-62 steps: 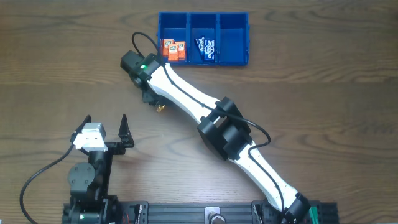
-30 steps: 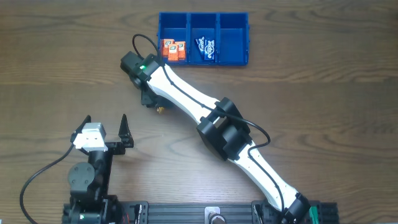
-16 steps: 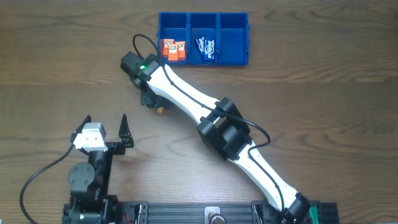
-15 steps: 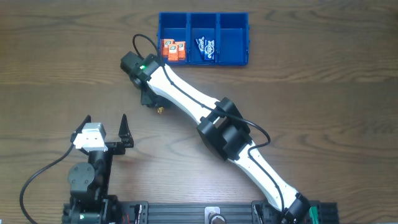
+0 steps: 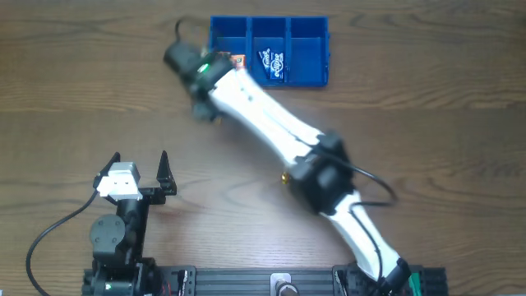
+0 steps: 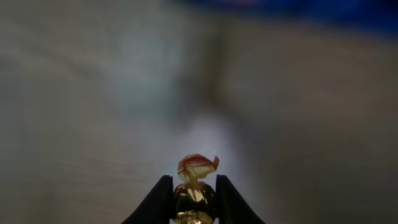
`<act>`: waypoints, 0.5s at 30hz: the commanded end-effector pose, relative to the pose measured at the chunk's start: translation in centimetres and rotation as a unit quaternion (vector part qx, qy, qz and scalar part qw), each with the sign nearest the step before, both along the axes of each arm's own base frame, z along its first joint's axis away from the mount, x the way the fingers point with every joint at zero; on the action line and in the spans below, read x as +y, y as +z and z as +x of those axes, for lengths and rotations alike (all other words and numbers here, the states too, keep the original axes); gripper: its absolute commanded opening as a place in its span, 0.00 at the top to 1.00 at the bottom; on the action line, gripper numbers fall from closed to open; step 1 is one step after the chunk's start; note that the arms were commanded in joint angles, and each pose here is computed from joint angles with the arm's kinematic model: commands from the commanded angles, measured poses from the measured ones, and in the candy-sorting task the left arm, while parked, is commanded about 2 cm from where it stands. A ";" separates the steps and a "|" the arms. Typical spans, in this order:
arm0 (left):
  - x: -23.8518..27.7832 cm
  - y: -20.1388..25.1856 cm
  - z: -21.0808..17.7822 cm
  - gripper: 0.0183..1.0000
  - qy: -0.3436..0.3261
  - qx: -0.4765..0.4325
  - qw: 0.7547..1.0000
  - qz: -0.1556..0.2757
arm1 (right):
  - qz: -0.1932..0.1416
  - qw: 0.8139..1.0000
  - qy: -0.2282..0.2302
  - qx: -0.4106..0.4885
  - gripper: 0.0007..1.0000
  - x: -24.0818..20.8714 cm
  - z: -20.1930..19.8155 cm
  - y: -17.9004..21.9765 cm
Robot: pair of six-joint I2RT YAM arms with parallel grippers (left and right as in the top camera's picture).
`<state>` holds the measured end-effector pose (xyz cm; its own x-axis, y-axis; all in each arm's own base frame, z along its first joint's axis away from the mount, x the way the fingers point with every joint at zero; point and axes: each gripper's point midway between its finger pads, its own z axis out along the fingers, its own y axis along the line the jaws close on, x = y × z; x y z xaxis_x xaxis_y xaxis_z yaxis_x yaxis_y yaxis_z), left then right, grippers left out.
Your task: Sort Candies Into Trays
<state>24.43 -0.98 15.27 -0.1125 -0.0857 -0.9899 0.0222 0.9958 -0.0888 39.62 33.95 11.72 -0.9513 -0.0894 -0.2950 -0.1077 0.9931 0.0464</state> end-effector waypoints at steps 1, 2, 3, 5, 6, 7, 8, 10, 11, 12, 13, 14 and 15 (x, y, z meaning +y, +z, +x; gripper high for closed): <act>0.3 -1.8 -0.1 0.00 0.006 0.026 1.000 0.004 | -0.035 0.991 -0.056 -0.114 0.83 -10.5 7.0 8.0; 0.3 -1.8 -0.1 0.00 0.006 0.026 1.000 0.004 | -0.039 0.990 -0.062 -0.119 0.83 -12.1 8.0 8.2; 0.3 -1.8 -0.1 0.00 0.006 0.026 1.000 0.004 | -0.045 0.988 -0.082 -0.125 0.84 -15.2 10.0 8.2; 0.3 -1.8 -0.1 0.00 0.006 0.026 1.000 0.004 | -0.049 0.986 -0.096 -0.130 0.84 -17.4 11.4 7.9; 0.3 -1.8 -0.1 0.00 0.006 0.026 1.000 0.004 | -0.050 0.984 -0.106 -0.131 0.84 -18.3 12.0 7.6; 0.3 -1.8 -0.1 0.00 0.006 0.026 1.000 0.004 | -0.050 0.983 -0.115 -0.133 0.84 -19.1 12.5 7.5; 0.3 -1.8 -0.1 0.00 0.006 0.026 1.000 0.004 | -0.050 0.982 -0.123 -0.134 0.84 -19.9 13.1 7.2; 0.3 -1.8 -0.1 0.00 0.006 0.026 1.000 0.004 | -0.050 0.982 -0.127 -0.133 0.84 -20.5 13.7 6.4; 0.3 -1.8 -0.1 0.00 0.006 0.026 1.000 0.004 | -0.048 0.983 -0.119 -0.129 0.83 -20.4 14.0 5.8; 0.3 -1.8 -0.1 0.00 0.006 0.026 1.000 0.004 | -0.049 0.985 -0.111 -0.125 0.83 -20.3 14.3 5.0; 0.3 -1.8 -0.1 0.00 0.006 0.026 1.000 0.004 | -0.051 0.985 -0.109 -0.122 0.83 -20.3 14.5 4.5; 0.3 -1.8 -0.1 0.00 0.006 0.026 1.000 0.004 | -0.054 0.985 -0.109 -0.119 0.83 -20.3 14.6 4.0; 0.3 -1.8 -0.1 0.00 0.006 0.026 1.000 0.004 | -0.055 0.986 -0.109 -0.117 0.83 -20.2 14.7 3.5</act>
<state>24.43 -0.99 15.27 -0.1125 -0.0857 -0.9899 0.0226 0.9958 -0.0888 54.16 13.00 17.64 -0.8306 0.1222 -0.5433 0.1648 0.9859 -0.0302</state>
